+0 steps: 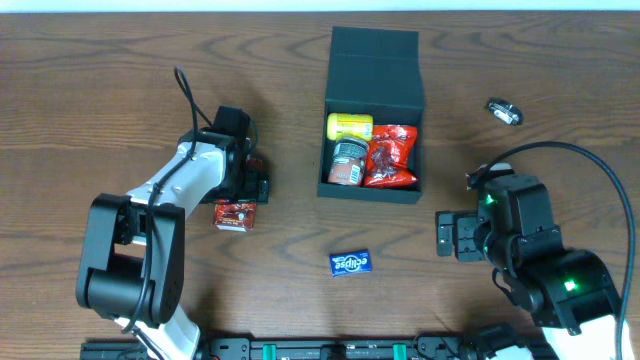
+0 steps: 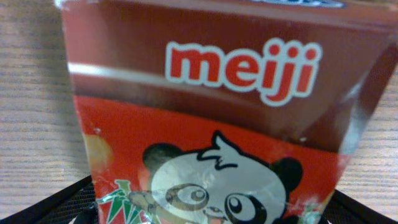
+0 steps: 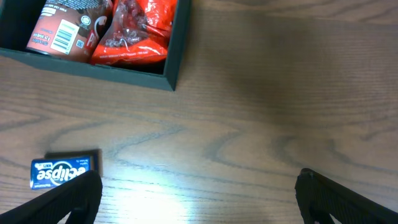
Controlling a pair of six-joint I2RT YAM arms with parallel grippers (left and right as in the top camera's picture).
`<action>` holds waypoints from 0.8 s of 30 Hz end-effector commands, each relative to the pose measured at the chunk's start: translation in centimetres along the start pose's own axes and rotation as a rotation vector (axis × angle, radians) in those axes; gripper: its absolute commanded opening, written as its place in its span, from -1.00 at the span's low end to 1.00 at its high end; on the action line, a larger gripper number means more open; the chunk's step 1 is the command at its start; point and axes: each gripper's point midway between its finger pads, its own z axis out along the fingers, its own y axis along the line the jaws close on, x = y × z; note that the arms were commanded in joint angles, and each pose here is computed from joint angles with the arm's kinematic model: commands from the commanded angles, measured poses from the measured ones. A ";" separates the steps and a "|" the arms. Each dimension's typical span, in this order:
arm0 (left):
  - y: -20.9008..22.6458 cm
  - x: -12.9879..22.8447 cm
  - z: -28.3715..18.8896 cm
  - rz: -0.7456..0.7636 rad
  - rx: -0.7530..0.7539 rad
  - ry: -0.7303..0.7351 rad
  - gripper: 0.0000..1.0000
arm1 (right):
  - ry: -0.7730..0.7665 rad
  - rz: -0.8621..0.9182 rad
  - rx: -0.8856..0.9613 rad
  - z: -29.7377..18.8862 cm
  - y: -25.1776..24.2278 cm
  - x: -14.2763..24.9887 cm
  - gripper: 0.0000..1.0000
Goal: Pack container
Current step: 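Lower the left gripper onto the red Hello Panda box and grasp it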
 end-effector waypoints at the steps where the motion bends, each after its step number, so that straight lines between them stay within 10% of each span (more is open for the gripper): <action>1: 0.2 0.0 0.2 0.015 -0.005 0.002 0.90 | -0.008 0.019 0.012 0.0 -0.3 0.0 0.98; 11: 0.1 -0.1 0.2 0.015 -0.004 -0.001 1.00 | -0.008 0.019 0.012 0.0 -0.3 0.0 0.99; 24: 0.1 -0.1 0.2 0.015 -0.003 -0.001 0.51 | -0.008 0.020 0.012 0.0 -0.3 0.0 0.99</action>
